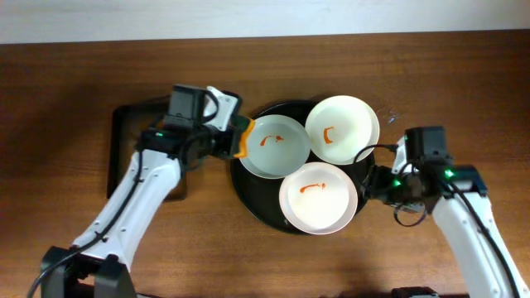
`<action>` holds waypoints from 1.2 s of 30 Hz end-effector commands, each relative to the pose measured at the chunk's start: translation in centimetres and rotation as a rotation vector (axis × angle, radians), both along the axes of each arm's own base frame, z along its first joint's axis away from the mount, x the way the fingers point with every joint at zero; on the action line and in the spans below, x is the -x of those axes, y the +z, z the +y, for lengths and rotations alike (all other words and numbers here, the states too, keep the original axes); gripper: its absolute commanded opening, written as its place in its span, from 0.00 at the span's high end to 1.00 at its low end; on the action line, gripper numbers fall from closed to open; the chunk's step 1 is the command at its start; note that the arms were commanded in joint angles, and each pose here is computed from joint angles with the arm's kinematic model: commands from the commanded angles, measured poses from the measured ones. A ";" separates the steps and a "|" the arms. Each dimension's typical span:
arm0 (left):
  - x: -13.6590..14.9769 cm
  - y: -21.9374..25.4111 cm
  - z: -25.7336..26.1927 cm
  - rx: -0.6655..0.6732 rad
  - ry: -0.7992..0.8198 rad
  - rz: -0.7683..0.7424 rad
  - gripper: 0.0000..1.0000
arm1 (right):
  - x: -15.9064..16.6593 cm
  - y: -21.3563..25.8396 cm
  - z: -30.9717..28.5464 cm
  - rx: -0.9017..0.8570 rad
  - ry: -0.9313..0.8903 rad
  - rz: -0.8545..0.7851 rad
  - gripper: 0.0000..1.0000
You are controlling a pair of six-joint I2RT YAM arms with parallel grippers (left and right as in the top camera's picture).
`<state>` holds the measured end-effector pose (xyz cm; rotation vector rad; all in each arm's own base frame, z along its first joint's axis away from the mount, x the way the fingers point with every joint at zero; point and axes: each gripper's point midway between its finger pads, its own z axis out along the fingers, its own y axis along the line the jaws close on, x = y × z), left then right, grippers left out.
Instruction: Clean dirty plates on tray and stack at the side
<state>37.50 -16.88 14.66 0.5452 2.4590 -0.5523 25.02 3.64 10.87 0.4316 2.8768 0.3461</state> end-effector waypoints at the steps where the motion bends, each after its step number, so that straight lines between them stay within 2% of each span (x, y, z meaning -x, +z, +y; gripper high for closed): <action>1: 1.8 1.4 -4.5 0.013 -0.131 -0.056 0.99 | 0.7 -2.4 1.0 -0.057 0.011 0.145 0.41; 5: 3.5 0.0 -8.9 0.015 -0.244 -0.049 1.00 | 2.0 -5.0 1.3 -0.074 0.011 0.276 0.43; 12: 7.1 -4.9 -14.5 -0.021 -0.401 0.031 0.99 | 3.6 -7.9 3.6 -0.215 0.005 0.284 0.50; 14: 7.6 -5.3 -15.7 -0.016 -0.430 0.019 1.00 | 3.7 -8.1 3.6 -0.217 0.005 0.288 0.58; 16: 7.8 -5.6 -17.0 -0.004 -0.454 -0.003 0.99 | 4.1 -8.5 3.6 -0.218 -0.011 0.301 0.75; 23: 6.8 -8.6 -19.1 0.009 -0.475 -0.026 0.99 | 4.1 -8.8 3.6 -0.219 -0.020 0.294 0.96; 28: 9.0 -8.8 -20.9 0.009 -0.534 -0.024 0.99 | 4.1 -8.8 3.5 -0.215 -0.021 0.294 0.96; 32: 12.8 -9.7 -20.4 0.040 -0.531 0.193 0.99 | 4.1 -8.8 3.5 -0.216 -0.020 0.293 0.96; 34: 13.3 -10.2 -19.8 0.018 -0.528 0.227 0.99 | 4.1 -8.8 3.5 -0.215 -0.021 0.294 0.96; 36: 12.5 -10.3 -19.7 -0.007 -0.505 0.191 0.99 | 4.1 -8.8 3.5 -0.215 -0.021 0.294 0.96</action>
